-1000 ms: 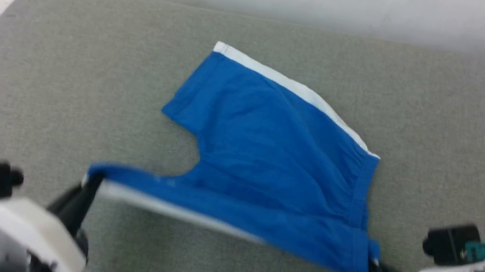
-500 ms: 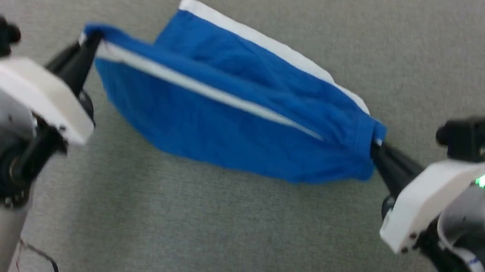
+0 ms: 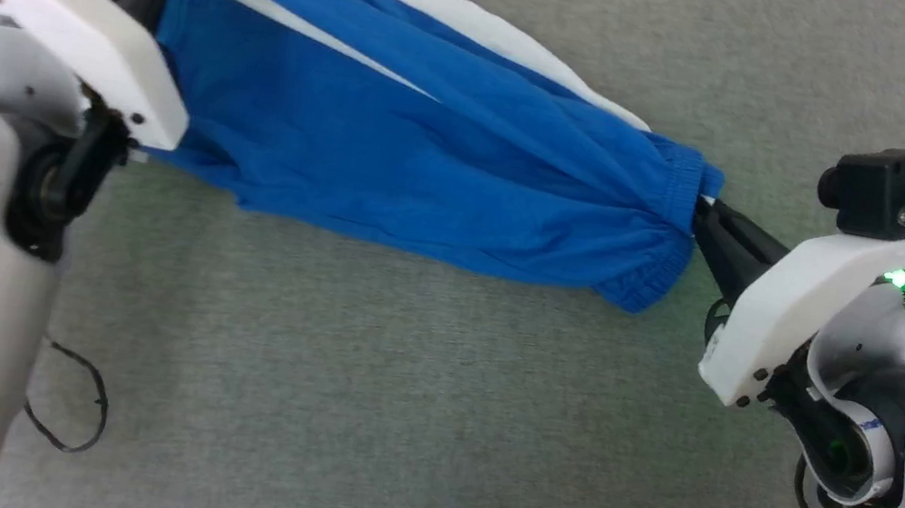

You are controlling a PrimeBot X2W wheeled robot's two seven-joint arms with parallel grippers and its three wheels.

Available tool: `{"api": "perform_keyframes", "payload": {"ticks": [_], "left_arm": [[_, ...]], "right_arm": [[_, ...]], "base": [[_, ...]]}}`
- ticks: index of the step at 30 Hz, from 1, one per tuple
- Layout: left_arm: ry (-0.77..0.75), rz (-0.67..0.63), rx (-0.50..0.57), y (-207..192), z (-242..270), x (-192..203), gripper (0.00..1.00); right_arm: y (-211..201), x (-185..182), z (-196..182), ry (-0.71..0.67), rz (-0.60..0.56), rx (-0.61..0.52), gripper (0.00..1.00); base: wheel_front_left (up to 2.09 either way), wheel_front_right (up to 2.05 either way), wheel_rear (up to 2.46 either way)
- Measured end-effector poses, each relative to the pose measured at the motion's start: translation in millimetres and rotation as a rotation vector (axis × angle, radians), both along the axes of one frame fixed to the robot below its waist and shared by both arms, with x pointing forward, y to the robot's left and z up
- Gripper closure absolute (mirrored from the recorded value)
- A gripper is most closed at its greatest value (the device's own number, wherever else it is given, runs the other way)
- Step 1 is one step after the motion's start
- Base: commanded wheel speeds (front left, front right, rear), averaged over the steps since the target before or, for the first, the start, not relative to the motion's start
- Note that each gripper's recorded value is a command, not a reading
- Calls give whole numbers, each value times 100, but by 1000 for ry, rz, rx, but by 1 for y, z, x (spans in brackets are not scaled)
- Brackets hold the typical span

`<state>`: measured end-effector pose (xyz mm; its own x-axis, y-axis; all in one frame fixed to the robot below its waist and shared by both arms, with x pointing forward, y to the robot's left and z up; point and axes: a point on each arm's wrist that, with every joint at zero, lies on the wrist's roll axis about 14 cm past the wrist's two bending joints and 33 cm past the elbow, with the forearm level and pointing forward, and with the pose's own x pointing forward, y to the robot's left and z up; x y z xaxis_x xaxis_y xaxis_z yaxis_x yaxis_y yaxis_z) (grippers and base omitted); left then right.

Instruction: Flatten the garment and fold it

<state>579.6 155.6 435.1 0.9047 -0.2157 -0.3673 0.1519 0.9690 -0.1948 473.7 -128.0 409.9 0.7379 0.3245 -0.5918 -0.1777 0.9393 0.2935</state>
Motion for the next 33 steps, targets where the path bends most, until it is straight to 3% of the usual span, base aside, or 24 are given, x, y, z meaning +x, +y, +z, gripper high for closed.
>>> {"api": "perform_keyframes", "payload": {"ticks": [3,4,5,6,7,8,9,10,18,23,29,33], "left_arm": [[34,-21,-8,-15,-20,2,100],[45,-25,-9,-18,-26,1,88],[56,-29,-11,-20,-32,1,60],[64,-33,-10,-22,-35,0,9],[64,-35,-10,-23,-37,-1,0],[60,-34,-10,-24,-36,-1,0],[51,-31,-13,-24,-35,-2,0],[40,-27,-19,-25,-33,-4,0],[-105,32,-53,-17,-1,-39,0],[-171,99,-15,1,17,-70,0],[-195,147,50,18,29,-86,0],[-118,161,101,25,8,-86,0]], "right_arm": [[-4,-4,-7,18,-8,-7,100],[-5,-5,-9,22,-10,-9,100],[-5,-6,-10,24,-10,-9,100],[-4,-8,-10,28,-10,-5,100],[-4,-10,-10,29,-10,1,100],[-3,-11,-8,20,-9,5,69],[-2,-11,-5,8,-10,10,20],[-1,-11,-2,-2,-12,18,0],[-2,-32,26,-103,-49,55,0],[-6,-54,44,-186,-86,67,0],[-7,-66,63,-334,-108,26,0],[-7,-69,66,-385,-119,26,0]], "base": [[0,0,0],[0,0,0],[0,0,0],[0,0,0],[0,0,0],[0,0,0],[0,0,0],[0,0,0],[0,0,0],[0,0,0],[0,0,0],[0,0,0]]}}
